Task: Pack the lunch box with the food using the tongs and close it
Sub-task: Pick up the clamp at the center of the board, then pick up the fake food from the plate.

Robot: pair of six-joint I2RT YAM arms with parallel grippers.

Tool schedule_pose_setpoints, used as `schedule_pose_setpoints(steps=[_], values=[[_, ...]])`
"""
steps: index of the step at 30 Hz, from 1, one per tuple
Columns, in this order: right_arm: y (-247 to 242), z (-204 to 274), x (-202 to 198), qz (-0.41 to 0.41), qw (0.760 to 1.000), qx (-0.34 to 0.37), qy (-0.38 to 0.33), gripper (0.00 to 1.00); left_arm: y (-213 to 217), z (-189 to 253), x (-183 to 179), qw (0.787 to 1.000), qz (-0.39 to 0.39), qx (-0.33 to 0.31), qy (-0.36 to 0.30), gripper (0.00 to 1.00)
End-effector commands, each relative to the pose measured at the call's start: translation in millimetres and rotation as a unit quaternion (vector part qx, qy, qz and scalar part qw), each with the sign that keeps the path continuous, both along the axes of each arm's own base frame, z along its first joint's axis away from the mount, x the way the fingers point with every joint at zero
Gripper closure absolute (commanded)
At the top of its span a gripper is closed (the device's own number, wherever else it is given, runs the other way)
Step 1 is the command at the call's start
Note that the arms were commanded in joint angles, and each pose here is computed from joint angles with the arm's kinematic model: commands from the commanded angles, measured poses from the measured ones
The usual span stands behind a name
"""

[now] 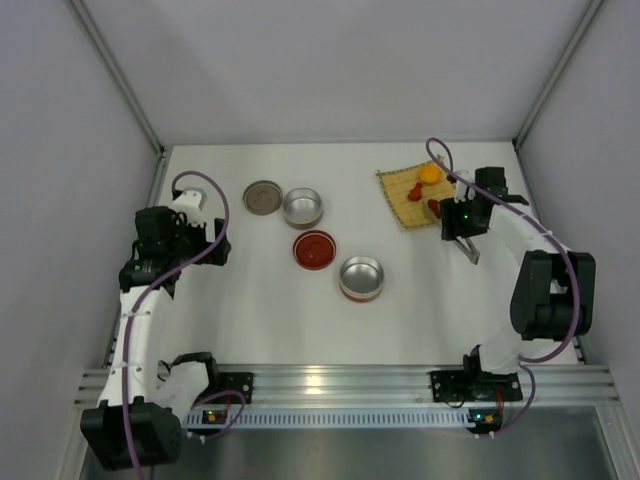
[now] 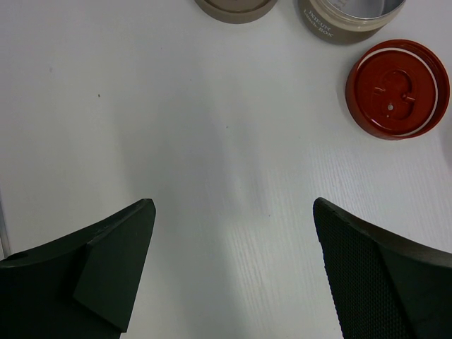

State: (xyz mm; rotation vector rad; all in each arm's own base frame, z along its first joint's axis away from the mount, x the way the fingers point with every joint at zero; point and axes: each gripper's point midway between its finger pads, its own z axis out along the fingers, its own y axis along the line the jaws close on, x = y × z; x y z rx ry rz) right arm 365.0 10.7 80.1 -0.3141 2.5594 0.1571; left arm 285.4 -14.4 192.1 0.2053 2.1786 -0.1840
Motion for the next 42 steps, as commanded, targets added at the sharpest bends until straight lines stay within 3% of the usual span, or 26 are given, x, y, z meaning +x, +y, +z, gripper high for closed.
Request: schedule_pose_setpoints(steps=[1,21,42], values=[[1.3,30.9,4.1,0.015,1.0,0.003,-0.026,0.45,-0.1,18.0,8.0,0.999,0.001,-0.001,-0.036,0.02],[-6.7,126.8,20.0,0.018,0.995,-0.018,-0.101,0.5,-2.6,20.0,10.2,0.999,0.0,-0.012,-0.034,0.02],[-20.4,102.2,104.9,-0.028,0.995,0.052,-0.079,0.52,-6.8,14.1,18.5,0.999,-0.003,-0.03,-0.024,0.02]])
